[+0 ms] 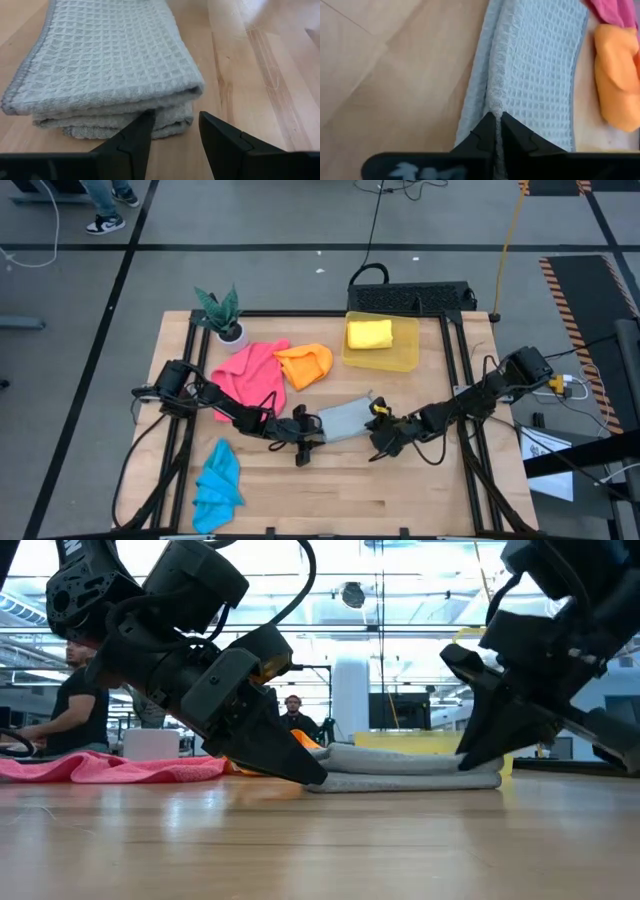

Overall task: Fold microfiber towels
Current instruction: Fold the gray kitchen towel

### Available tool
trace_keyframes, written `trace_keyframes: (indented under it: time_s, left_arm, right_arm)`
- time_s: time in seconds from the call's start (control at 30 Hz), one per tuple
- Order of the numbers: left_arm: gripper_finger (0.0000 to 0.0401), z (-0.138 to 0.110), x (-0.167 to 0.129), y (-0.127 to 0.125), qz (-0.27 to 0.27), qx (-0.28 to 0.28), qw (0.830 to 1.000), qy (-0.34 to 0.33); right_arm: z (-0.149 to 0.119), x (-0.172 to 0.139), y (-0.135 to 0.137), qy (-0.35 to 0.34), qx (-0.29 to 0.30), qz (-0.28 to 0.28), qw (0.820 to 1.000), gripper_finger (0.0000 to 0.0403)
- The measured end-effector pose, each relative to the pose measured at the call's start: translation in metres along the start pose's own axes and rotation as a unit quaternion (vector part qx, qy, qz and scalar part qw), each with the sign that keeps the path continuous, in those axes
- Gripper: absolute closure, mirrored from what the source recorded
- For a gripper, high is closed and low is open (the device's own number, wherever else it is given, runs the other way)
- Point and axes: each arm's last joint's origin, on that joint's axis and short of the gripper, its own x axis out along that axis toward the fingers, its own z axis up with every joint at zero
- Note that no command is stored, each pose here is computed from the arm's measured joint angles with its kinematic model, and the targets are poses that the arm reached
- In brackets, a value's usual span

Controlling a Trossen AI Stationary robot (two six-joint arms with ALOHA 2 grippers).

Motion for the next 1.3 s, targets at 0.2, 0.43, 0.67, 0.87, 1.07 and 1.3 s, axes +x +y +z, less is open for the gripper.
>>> trace_keyframes:
  time_s: [0.2, 0.43, 0.67, 0.87, 1.07, 1.3]
  left_arm:
    - [0.0233, 0.000, 0.000, 0.000, -0.010, -0.001, 1.000, 0.004]
    - [0.0233, 0.001, -0.004, -0.003, -0.024, 0.000, 1.000, 0.016]
    - [0.0233, 0.005, -0.029, -0.010, 0.008, 0.016, 0.996, 0.089]
    - [0.0233, 0.019, -0.050, -0.017, 0.026, 0.031, 0.997, 0.072]
    - [0.0233, 0.022, -0.060, -0.022, 0.021, 0.036, 0.996, 0.080]
    - [0.0233, 0.017, -0.063, -0.022, 0.080, 0.032, 0.993, 0.075]
  right_arm:
    - [-0.004, 0.002, 0.000, -0.021, 0.005, 0.000, 1.000, 0.0350]
    - [0.005, 0.001, -0.004, -0.065, 0.027, -0.018, 0.997, 0.0253]
    - [0.009, 0.001, -0.001, -0.104, 0.078, 0.052, 0.990, 0.0210]
    - [0.018, 0.000, -0.009, -0.168, 0.146, 0.071, 0.972, 0.0245]
    - [0.023, 0.001, -0.024, -0.210, 0.208, 0.050, 0.954, 0.0315]
    - [0.011, 0.015, -0.029, -0.161, 0.289, 0.053, 0.942, 0.0397]
